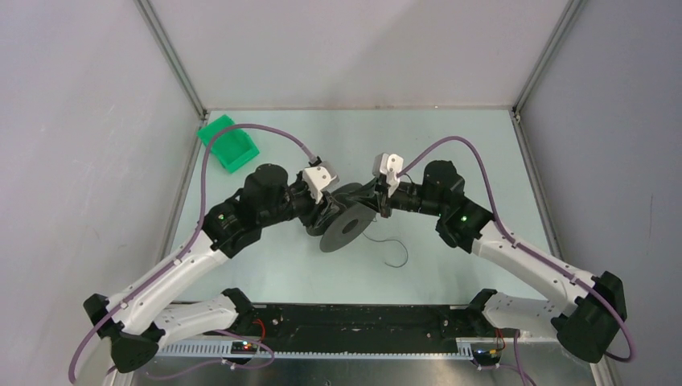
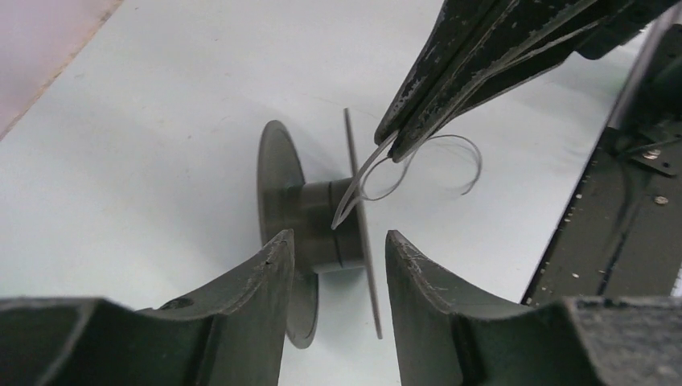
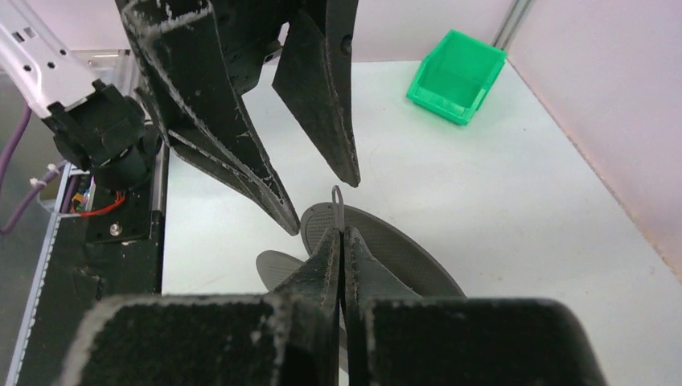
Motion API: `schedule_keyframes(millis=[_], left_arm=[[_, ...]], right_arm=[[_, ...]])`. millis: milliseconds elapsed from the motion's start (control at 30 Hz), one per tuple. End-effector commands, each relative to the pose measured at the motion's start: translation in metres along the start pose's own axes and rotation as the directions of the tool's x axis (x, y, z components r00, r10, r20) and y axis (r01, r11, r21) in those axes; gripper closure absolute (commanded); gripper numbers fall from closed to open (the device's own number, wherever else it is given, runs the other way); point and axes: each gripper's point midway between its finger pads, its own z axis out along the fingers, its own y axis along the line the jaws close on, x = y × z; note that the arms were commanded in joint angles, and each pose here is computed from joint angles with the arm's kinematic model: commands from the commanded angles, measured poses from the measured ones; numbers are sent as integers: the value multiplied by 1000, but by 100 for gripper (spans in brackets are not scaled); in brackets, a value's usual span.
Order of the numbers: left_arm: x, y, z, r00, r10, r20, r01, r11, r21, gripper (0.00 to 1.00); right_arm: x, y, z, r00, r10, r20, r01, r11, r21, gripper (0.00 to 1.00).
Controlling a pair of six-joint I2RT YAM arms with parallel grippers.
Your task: Wrap the cables
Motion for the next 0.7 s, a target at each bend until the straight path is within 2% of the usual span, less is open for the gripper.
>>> schedule_keyframes(millis=[0,200,267,433,533,667], left_arm=[[0,24,2,1000,20,13,-18,991,-133,49],[6,50,-3,998,24,59,-6,955,-296,45],[0,61,-7,991,22,133,29,930,-366,41],[1,58,-9,966,22,258,76,929,-363,32],[-3,57,-7,943,-20,331,134,936,-324,27],[-2,59,-1,929,-70,362,183,940,-288,20]], right_arm=[[-27,-15,5,991,53,122,-59,997,51,100],[-20,-36,11,970,164,182,-190,973,133,100],[-12,-39,16,964,187,190,-215,967,139,100],[7,-42,22,956,223,189,-248,961,120,100],[13,-46,27,951,238,196,-263,958,111,100],[21,-46,32,940,278,198,-298,951,82,100]])
